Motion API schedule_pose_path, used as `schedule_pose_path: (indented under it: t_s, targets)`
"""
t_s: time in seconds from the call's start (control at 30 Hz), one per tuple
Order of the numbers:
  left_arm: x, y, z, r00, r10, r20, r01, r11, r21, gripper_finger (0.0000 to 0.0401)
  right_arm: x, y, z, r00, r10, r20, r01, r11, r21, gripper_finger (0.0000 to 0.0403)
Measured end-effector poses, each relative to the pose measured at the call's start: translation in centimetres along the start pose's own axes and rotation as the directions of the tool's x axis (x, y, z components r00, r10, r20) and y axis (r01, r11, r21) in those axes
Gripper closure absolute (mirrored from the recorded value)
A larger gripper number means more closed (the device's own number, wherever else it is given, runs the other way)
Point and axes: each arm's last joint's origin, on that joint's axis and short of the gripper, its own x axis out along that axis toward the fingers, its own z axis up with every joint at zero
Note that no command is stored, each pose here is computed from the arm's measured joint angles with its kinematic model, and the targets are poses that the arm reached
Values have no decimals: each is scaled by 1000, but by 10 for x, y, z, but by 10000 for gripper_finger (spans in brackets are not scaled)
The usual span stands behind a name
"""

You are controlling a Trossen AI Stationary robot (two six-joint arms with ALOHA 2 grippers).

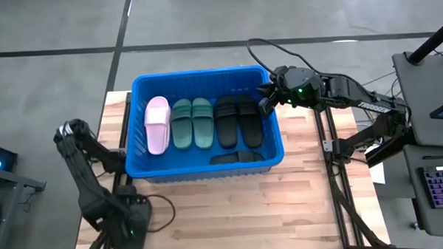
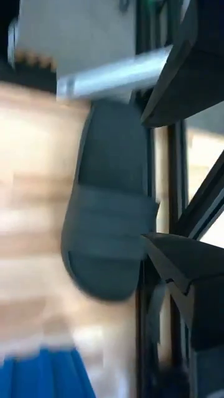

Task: Pick and place slides into bin
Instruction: Put the black slide into the blue bin

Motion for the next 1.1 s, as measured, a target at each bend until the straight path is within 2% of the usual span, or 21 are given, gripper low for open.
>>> schedule_pose_path:
  t_s: [0.1, 0.2, 0.37, 0.6, 0.77, 1.1]
  targets:
    - [17, -6, -5, 989, 149, 2, -149, 989, 5, 125, 0, 0, 0, 1000, 0, 0, 0, 1000, 0, 335]
    - [33, -9, -10, 949, 317, 5, -316, 948, -25, 125, 0, 0, 0, 1000, 0, 0, 0, 1000, 0, 333]
    - [57, -24, -14, 932, 362, 20, -361, 932, -27, 125, 0, 0, 0, 1000, 0, 0, 0, 1000, 0, 326]
    - [78, -41, -24, 931, 354, 88, -351, 935, -53, 125, 0, 0, 0, 1000, 0, 0, 0, 1000, 0, 328]
    - [95, -42, -28, 895, 426, 133, -415, 904, -100, 125, 0, 0, 0, 1000, 0, -1, 0, 1000, 0, 335]
    - [129, -44, -26, 840, 533, 97, -529, 846, -66, 125, 0, 0, 0, 1000, 0, -1, 0, 1000, 0, 324]
